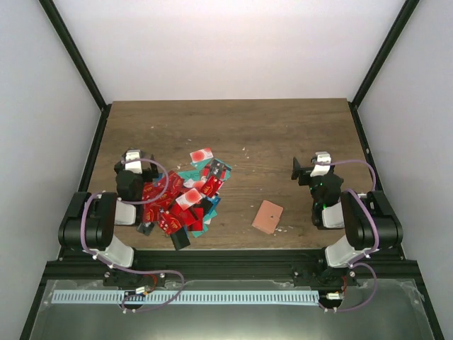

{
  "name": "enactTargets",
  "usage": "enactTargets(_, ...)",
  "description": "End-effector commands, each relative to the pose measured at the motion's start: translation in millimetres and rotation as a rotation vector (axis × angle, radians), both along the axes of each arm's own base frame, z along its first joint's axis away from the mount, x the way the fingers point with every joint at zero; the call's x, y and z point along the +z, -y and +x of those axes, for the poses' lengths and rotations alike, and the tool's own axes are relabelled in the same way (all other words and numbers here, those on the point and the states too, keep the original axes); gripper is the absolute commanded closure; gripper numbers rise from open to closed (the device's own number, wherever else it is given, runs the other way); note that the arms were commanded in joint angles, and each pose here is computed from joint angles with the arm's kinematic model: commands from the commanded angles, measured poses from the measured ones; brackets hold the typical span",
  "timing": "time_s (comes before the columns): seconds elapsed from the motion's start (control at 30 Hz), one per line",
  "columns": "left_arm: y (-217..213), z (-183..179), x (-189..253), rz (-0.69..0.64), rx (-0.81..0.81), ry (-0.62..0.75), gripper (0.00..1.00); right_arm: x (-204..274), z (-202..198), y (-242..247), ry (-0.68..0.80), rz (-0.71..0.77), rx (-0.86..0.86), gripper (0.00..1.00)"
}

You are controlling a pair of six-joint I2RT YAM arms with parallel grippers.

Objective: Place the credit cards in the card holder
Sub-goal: Open the card holder at the center of the board.

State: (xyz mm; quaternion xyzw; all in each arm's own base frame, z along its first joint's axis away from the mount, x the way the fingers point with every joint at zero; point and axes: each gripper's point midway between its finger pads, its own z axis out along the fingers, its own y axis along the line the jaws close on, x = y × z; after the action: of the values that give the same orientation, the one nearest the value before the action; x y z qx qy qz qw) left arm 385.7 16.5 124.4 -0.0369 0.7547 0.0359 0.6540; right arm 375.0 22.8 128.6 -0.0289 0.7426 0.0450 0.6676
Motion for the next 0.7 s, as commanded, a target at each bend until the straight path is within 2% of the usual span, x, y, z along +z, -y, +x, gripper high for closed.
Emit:
enactTargets(0.0, -1.4, 3.2, 10.1, -0.007, 0.002, 0.038, 0.00, 17.0, 5.5, 2.9, 0.057, 0.003, -0.007, 0.00)
enactTargets(0.4, -1.0, 2.7, 13.6, 0.003, 0.002, 0.048, 0.00, 16.5, 5.6, 3.0, 0.055, 0.003, -0.008, 0.00)
enactTargets(0.67, -2.2, 38.3, 36.3, -0.017, 0.056, -0.107, 0.00, 26.1, 9.6, -0.3, 0.047, -0.010, 0.005, 0.00)
